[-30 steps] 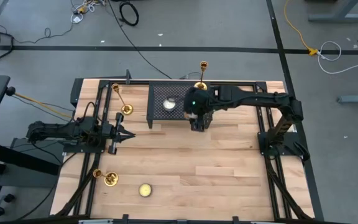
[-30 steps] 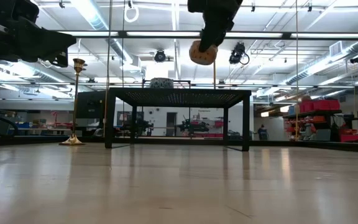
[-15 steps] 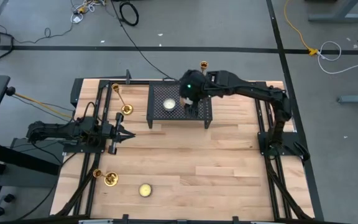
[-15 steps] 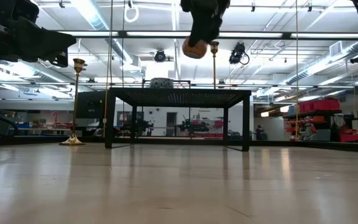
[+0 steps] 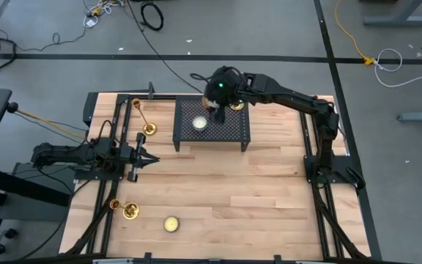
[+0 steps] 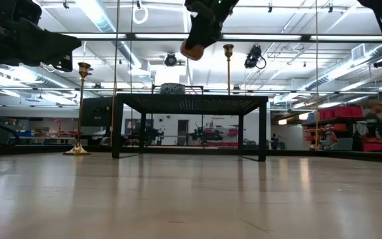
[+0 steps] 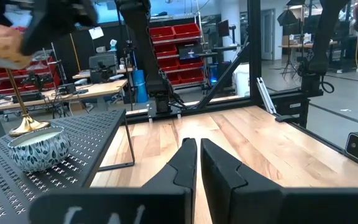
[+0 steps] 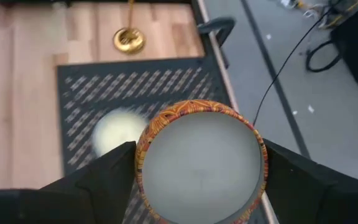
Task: Pick & Place candle stick holders
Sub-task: Put the orange scented candle on the shelf
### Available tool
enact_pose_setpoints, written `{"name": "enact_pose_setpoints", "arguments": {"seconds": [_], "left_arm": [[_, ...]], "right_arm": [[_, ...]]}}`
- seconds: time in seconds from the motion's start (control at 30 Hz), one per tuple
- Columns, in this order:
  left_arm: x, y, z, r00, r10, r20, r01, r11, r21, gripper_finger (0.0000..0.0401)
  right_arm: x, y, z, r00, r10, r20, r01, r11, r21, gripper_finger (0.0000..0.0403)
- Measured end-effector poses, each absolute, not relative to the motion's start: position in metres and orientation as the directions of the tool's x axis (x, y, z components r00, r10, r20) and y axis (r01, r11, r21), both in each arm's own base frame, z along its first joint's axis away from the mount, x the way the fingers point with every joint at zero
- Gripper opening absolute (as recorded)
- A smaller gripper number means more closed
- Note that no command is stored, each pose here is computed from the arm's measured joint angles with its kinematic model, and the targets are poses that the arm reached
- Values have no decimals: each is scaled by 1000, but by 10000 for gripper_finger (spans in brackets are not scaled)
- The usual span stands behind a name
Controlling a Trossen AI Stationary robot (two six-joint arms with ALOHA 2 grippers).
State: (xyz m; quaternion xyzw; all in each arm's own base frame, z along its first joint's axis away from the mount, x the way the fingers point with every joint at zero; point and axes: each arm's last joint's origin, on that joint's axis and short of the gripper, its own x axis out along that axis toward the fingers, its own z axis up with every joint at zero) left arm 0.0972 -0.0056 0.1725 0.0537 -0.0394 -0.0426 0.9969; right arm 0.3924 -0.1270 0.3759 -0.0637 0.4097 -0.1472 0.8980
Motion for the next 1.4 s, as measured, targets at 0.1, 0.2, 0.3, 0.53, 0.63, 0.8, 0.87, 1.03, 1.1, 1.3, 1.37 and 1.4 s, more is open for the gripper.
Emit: {"name": "enact_pose_setpoints", "arguments": {"seconds": [0.1, 0.2, 0.3, 0.53, 0.63, 0.8, 0.87, 1.03, 1.1, 1.3, 1.37, 1.4], "left_arm": [[97, -6, 172, 993, -89, 74, 81, 991, 110, 25], [97, -6, 172, 993, -89, 74, 80, 991, 110, 25], [97, -6, 173, 993, -89, 74, 80, 991, 111, 25], [97, -6, 172, 993, -89, 74, 81, 991, 111, 25], [97, -6, 172, 993, -89, 74, 80, 991, 110, 25], [97, -6, 172, 993, -89, 74, 81, 991, 111, 25], [97, -6, 172, 993, -89, 74, 80, 991, 111, 25], [97, -6, 172, 993, -89, 74, 81, 991, 111, 25], [97, -6, 173, 993, -89, 74, 80, 991, 110, 25], [97, -6, 172, 993, -89, 74, 81, 991, 111, 25], [97, -6, 173, 993, -89, 74, 80, 991, 110, 25], [97, -6, 173, 993, -89, 74, 80, 991, 111, 25]], "right_arm": [[395, -137, 370, 639, -337, -691, 236, 941, -241, 307], [397, -143, 362, 639, -348, -686, 249, 937, -243, 307], [399, -147, 351, 643, -354, -679, 259, 935, -242, 307], [403, -150, 319, 624, -349, -699, 258, 936, -238, 307], [404, -151, 305, 616, -356, -702, 263, 934, -243, 307], [403, -152, 291, 591, -375, -714, 277, 926, -257, 307], [402, -152, 288, 585, -374, -719, 276, 926, -257, 307], [400, -152, 284, 559, -365, -745, 290, 927, -237, 307], [397, -151, 282, 536, -353, -767, 289, 930, -226, 307], [389, -147, 275, 456, -315, -833, 276, 939, -204, 307], [388, -146, 274, 443, -310, -842, 272, 941, -203, 307], [388, -146, 275, 441, -309, -842, 272, 941, -203, 307]]}}
